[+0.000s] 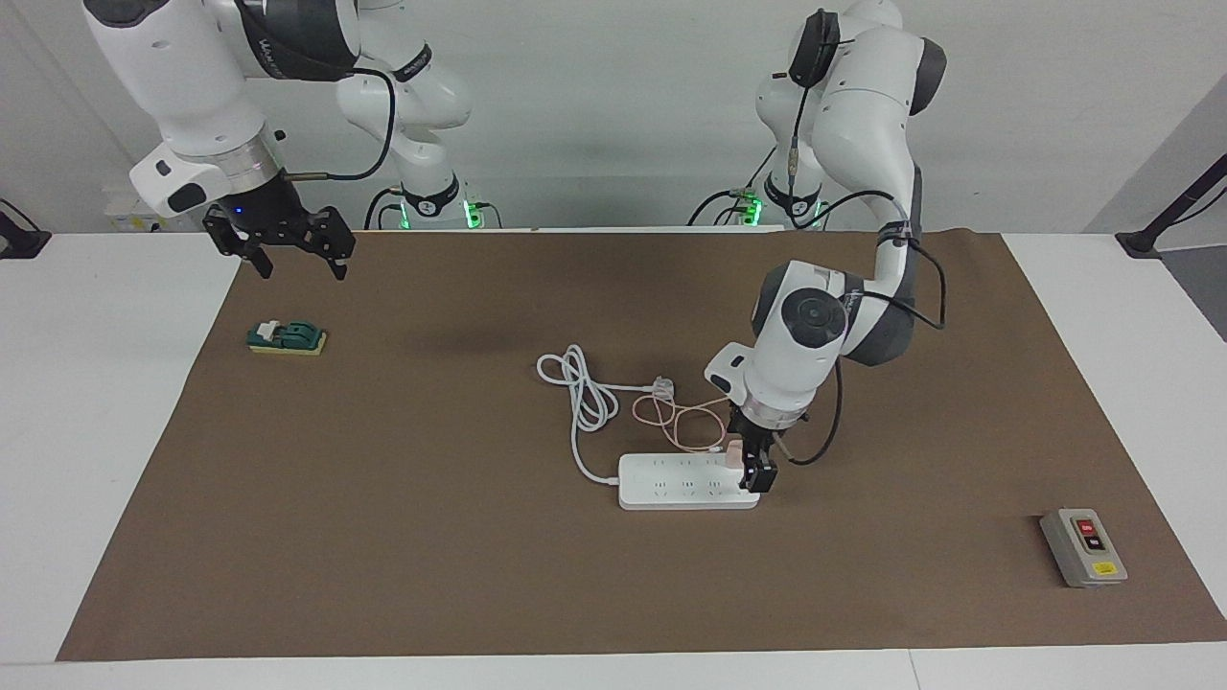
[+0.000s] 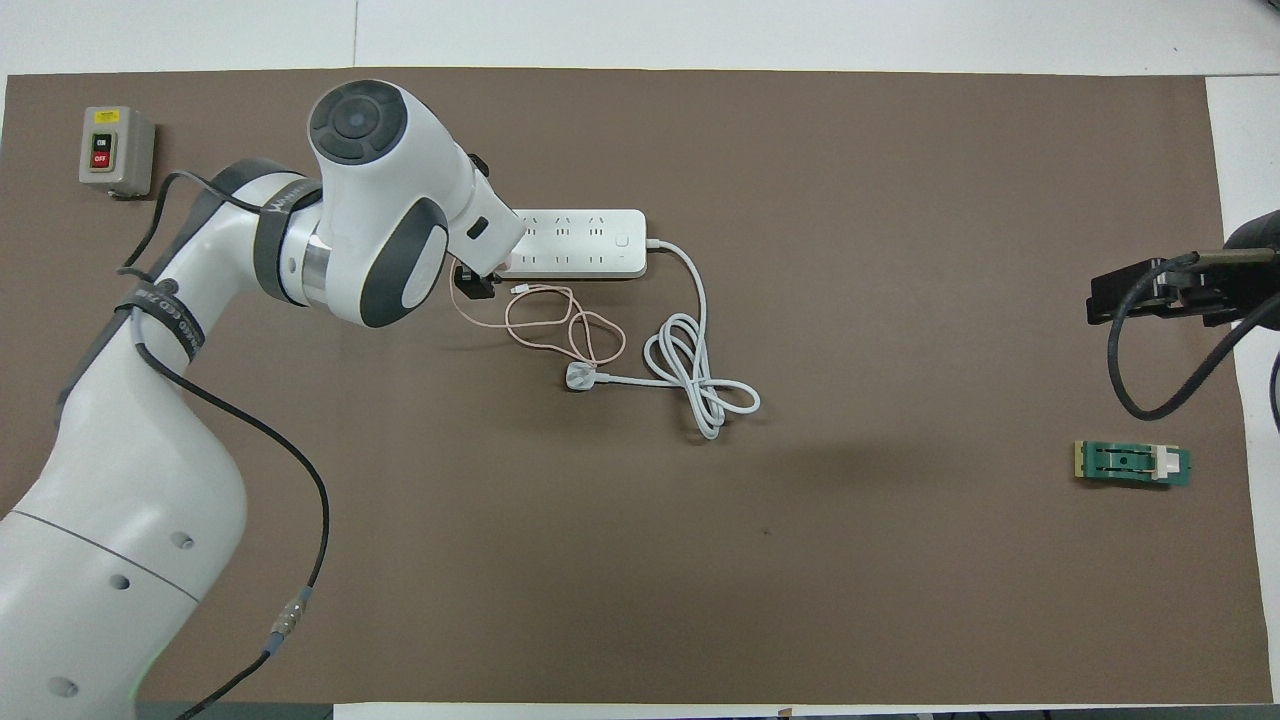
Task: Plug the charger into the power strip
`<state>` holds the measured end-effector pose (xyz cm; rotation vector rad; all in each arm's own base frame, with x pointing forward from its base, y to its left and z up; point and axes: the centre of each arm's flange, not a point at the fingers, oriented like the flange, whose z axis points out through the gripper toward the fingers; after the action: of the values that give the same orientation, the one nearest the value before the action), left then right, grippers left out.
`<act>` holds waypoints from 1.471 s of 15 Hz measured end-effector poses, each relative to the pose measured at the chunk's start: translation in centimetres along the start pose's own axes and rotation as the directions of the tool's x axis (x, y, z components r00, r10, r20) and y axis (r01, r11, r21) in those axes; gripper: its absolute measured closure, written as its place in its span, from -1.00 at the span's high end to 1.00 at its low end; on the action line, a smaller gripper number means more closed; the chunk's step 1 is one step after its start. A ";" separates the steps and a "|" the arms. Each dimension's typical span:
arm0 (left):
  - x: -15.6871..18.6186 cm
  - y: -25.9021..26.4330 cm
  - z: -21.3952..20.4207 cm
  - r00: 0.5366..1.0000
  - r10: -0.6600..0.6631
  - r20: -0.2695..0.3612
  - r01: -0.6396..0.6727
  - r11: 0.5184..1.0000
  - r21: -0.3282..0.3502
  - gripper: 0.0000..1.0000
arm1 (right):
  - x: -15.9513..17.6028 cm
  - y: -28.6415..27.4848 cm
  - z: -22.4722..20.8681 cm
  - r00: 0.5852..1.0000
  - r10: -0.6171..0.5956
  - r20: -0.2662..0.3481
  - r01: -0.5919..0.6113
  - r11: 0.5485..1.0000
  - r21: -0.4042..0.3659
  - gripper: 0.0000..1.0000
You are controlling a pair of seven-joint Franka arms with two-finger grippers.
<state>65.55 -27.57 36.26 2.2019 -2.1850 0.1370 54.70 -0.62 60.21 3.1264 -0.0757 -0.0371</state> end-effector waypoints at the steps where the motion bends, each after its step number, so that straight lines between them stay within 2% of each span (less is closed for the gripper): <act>1: -0.8 0.0 -1.8 0.999 -0.034 -0.012 0.034 0.999 -0.013 1.00 | 0.0 0.0 0.0 1.000 0.000 0.000 0.000 1.000 0.000 1.00; 3: -2.5 0.7 -6.2 0.991 -0.137 -0.004 0.136 0.990 -0.040 1.00 | 0.0 0.0 0.0 1.000 0.000 0.000 0.000 1.000 0.000 1.00; 5: -2.9 2.5 -11.4 0.962 -0.272 0.031 0.273 0.960 -0.059 1.00 | 0.0 0.0 0.0 1.000 0.000 0.000 0.000 1.000 0.000 1.00; 9: -3.4 7.4 -21.7 0.888 -0.455 0.068 0.458 0.889 -0.028 1.00 | 0.0 0.0 0.0 1.000 0.000 0.000 0.000 1.000 0.000 1.00; 11: -5.4 8.9 -25.1 0.840 -0.537 0.082 0.540 0.842 -0.013 1.00 | 0.0 0.0 0.0 1.000 0.000 0.000 0.000 1.000 0.000 1.00; 13: -7.9 9.5 -27.2 0.760 -0.644 0.087 0.646 0.763 0.004 1.00 | 0.0 0.0 0.0 1.000 0.000 0.000 0.000 1.000 0.000 1.00; 16: -10.4 10.2 -29.7 0.601 -0.797 0.070 0.796 0.604 0.036 1.00 | 0.0 0.0 0.0 1.000 0.000 0.000 0.000 1.000 0.000 1.00; 18: -11.5 10.8 -31.3 0.514 -0.857 0.046 0.855 0.516 0.054 1.00 | 0.0 0.0 0.0 1.000 0.000 0.000 0.000 1.000 0.000 1.00; 21: -12.2 11.6 -32.4 0.317 -0.948 0.031 0.945 0.319 0.068 1.00 | 0.0 -0.1 0.0 1.000 -0.001 0.000 0.001 1.000 0.000 1.00; 22: -12.2 11.8 -32.4 0.265 -0.964 0.031 0.961 0.267 0.070 1.00 | 0.0 -0.1 0.0 1.000 -0.001 0.000 0.001 1.000 0.000 1.00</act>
<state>52.49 -12.67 67.05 3.1054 -0.4075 0.0419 54.70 -0.56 60.21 3.1264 -0.0739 -0.0371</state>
